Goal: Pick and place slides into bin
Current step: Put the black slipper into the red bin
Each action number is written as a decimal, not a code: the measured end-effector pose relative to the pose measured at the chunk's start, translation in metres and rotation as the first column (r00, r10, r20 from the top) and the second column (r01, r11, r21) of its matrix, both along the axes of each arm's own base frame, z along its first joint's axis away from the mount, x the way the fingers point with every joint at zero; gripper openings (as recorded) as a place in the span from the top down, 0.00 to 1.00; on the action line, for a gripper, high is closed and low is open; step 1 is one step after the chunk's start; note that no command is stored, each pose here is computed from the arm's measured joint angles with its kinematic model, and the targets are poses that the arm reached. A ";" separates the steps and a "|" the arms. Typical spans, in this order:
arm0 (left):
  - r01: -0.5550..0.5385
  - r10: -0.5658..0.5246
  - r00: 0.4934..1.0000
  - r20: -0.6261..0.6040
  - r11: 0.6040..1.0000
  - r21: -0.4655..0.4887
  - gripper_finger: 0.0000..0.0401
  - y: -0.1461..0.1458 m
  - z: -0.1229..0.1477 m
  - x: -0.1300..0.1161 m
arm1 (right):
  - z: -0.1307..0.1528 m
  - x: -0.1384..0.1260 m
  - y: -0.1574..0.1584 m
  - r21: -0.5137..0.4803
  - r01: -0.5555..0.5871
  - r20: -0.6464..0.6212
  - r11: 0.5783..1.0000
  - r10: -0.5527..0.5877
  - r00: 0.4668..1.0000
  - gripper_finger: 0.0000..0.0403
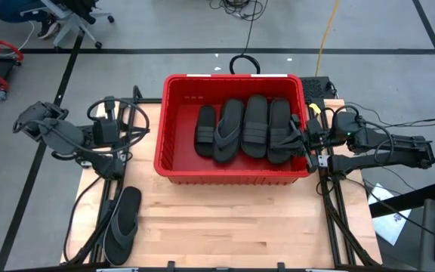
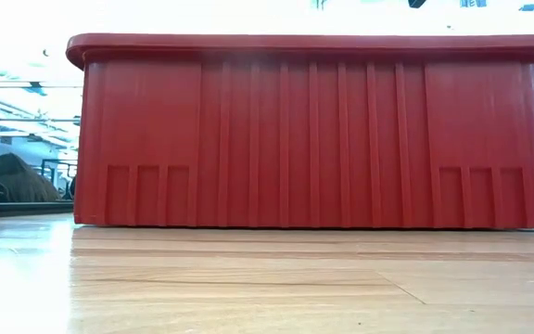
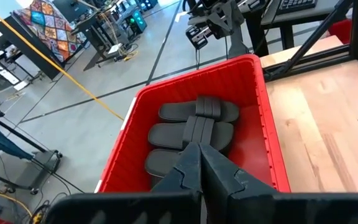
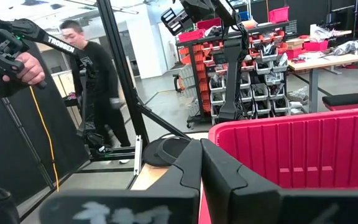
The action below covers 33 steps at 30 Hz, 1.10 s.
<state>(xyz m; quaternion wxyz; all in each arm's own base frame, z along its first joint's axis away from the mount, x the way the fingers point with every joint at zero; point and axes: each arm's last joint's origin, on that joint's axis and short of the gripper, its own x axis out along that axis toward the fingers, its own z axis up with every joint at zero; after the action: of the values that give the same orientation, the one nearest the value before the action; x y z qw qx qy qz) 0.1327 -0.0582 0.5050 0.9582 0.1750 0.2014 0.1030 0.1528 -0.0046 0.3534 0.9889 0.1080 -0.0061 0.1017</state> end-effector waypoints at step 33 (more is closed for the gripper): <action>-0.005 0.005 1.000 0.011 0.998 -0.061 0.99 -0.001 0.000 0.000 | 0.000 0.000 -0.001 0.019 0.025 -0.004 1.000 -0.024 1.000 1.00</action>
<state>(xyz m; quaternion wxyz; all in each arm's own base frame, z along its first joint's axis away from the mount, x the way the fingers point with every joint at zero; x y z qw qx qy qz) 0.1329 -0.0587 0.5048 0.9639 0.1446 0.1997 0.1002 0.1531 -0.0053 0.3534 0.9890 0.1177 -0.0067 0.0893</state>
